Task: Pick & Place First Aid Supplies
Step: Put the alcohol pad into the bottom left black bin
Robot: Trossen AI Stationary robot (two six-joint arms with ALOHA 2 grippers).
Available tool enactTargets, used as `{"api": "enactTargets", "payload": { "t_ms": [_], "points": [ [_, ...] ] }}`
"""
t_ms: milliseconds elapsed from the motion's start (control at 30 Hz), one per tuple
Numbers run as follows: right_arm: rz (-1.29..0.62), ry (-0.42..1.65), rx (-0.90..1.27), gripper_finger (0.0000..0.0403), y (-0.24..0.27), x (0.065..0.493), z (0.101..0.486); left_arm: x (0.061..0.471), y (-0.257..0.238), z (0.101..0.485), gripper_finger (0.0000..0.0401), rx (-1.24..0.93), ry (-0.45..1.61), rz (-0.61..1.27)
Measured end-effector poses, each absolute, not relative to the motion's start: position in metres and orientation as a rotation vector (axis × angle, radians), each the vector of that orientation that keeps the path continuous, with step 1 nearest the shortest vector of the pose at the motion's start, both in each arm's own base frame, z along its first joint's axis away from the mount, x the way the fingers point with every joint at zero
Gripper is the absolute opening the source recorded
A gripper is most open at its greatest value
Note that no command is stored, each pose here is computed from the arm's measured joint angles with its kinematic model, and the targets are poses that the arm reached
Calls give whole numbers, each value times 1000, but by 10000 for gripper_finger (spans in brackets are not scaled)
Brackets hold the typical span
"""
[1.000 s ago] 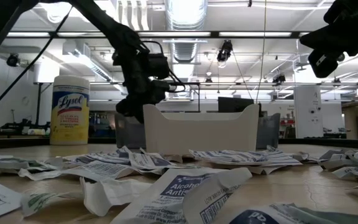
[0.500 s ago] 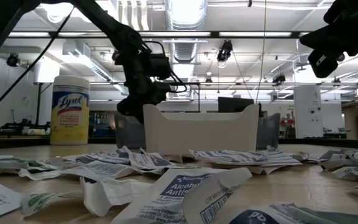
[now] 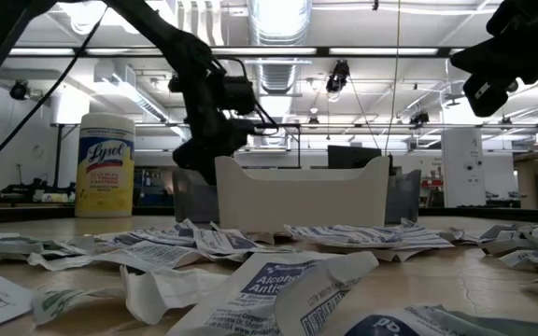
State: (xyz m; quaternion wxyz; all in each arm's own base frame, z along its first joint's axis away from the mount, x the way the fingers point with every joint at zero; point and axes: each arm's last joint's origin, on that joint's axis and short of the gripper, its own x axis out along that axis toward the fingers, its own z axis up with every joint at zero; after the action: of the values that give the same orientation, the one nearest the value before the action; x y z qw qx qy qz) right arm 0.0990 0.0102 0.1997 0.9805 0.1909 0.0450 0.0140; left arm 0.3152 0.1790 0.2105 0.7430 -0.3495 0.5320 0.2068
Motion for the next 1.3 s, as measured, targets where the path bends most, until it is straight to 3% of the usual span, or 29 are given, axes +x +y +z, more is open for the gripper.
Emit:
{"api": "enactTargets", "payload": {
  "t_ms": [167,567,867,1300],
  "points": [
    [29,87,385,8,10,99,200,301,155,248,57,-845,1194,387],
    [30,88,384,8,10,99,200,280,35,316,60,-896,1149,409],
    [31,88,384,8,10,99,200,284,-54,308,60,-966,1209,475],
    [31,89,384,8,10,99,200,289,-126,270,60,-1019,1294,617]
  ]
}}
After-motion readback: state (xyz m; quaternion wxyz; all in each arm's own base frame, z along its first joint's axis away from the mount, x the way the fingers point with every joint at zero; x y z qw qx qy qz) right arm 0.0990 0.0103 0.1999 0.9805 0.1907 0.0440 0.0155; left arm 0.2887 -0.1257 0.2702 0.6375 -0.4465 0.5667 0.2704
